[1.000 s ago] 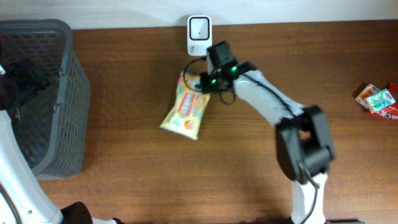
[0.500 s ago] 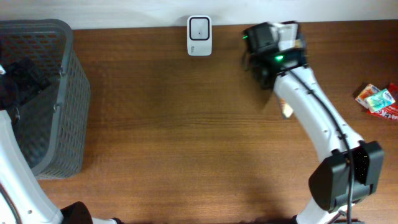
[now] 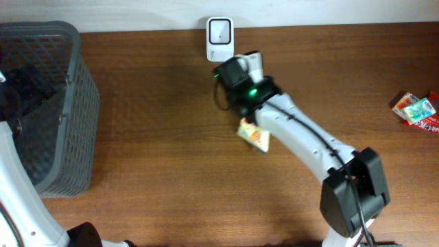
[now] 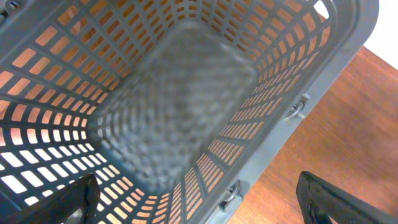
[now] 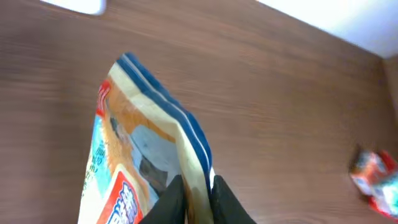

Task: Scan the item barcode

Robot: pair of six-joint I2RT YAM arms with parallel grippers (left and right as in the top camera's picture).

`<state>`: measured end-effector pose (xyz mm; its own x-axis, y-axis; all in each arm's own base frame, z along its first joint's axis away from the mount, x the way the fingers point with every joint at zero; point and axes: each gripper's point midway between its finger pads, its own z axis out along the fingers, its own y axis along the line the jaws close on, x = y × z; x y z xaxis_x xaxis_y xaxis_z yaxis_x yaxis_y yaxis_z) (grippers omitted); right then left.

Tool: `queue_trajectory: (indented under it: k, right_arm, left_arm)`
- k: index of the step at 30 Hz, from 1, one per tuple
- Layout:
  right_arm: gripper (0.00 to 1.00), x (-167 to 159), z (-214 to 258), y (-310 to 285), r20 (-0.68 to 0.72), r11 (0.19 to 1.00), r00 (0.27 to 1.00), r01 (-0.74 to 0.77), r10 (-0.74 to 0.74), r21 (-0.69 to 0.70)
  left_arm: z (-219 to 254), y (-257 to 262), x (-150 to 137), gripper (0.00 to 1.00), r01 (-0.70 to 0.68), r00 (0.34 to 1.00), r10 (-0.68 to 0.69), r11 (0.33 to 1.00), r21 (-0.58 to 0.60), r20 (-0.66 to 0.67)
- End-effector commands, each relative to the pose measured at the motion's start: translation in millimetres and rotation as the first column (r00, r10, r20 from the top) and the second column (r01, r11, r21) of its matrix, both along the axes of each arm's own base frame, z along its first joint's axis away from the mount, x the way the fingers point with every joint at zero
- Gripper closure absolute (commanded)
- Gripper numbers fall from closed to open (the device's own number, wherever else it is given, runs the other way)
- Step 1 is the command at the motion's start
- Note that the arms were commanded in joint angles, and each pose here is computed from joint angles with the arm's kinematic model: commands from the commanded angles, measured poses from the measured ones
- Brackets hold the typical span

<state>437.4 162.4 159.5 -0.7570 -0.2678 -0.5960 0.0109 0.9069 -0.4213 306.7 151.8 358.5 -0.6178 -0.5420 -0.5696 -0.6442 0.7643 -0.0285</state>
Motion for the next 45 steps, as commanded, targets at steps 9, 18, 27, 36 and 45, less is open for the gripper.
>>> queue_trajectory:
  k: [9, 18, 27, 36, 45]
  right_arm:
    - [0.85, -11, 30, -5, 0.098, 0.959, 0.995, 0.023, 0.006, -0.284]
    - [0.15, -106, -55, 130, -0.351, 0.755, 0.689, -0.454, 0.634, 0.474]
    - [0.01, -135, -122, 86, -0.458, 0.807, 0.72, -0.591, 0.521, -0.011]
    - [0.43, -102, -147, 51, -0.384, 0.865, 0.799, -0.502, 0.463, -0.001]
    - [0.96, -67, -46, 119, -0.192, 0.836, 0.845, -0.412, 0.499, 0.362]
  left_arm:
    - [4, 0, -1, 0.01, -0.007, 1.0, 0.007, 1.0, 0.002, 0.016]
    - [4, 0, -1, 0.01, -0.007, 1.0, 0.007, 1.0, 0.002, 0.016]
    - [4, 0, -1, 0.01, -0.007, 1.0, 0.007, 1.0, 0.002, 0.016]
    - [4, 0, -1, 0.01, -0.007, 1.0, 0.007, 1.0, 0.002, 0.016]
    - [4, 0, -1, 0.01, -0.007, 1.0, 0.007, 1.0, 0.002, 0.016]
